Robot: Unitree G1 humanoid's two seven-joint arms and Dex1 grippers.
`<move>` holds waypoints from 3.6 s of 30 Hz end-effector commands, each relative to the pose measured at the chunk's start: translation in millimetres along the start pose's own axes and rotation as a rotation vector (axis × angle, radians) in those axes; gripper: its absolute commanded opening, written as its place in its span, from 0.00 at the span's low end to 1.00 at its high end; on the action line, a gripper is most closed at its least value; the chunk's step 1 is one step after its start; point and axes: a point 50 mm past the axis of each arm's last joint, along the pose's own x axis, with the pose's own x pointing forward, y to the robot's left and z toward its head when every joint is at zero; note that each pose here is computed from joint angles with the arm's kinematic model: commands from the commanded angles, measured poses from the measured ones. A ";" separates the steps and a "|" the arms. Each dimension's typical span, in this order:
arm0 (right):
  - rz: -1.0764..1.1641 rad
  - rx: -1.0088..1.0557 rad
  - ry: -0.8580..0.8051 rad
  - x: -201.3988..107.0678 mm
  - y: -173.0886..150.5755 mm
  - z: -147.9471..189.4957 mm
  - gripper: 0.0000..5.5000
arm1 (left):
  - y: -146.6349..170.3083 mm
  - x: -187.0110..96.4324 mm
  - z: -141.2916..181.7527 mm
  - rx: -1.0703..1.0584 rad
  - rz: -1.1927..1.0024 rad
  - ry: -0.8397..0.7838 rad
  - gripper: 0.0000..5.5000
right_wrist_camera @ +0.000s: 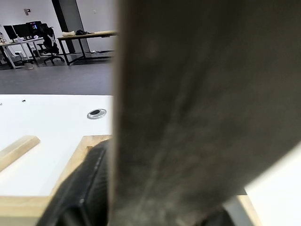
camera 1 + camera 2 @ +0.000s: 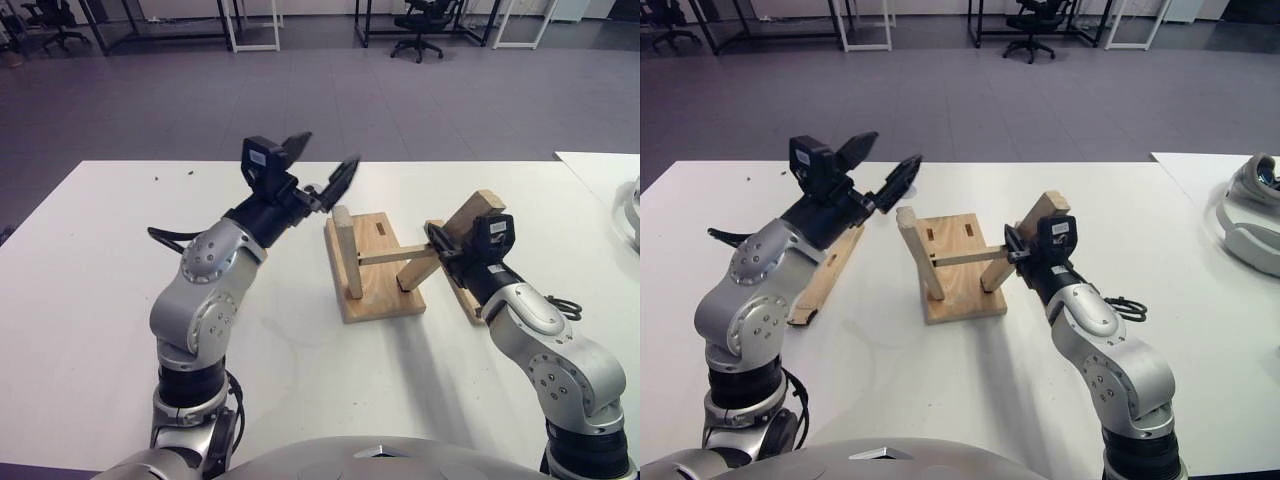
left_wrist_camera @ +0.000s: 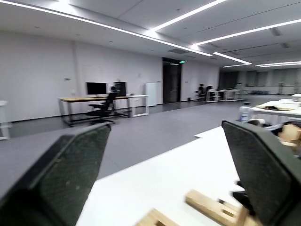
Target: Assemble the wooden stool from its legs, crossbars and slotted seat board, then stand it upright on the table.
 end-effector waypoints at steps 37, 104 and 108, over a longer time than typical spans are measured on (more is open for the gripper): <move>0.608 0.295 -0.382 13.8 -12.6 109.7 0.62 | 56.3 9.2 -17.0 0.028 -0.175 0.032 0.79; 0.026 -0.275 0.072 46.3 -103.7 -32.4 0.62 | 64.4 -74.8 -141.7 0.520 0.073 0.801 0.79; -0.005 -0.122 0.116 38.5 -132.4 -55.6 0.62 | 51.0 -72.7 -144.6 0.538 -0.007 0.815 0.79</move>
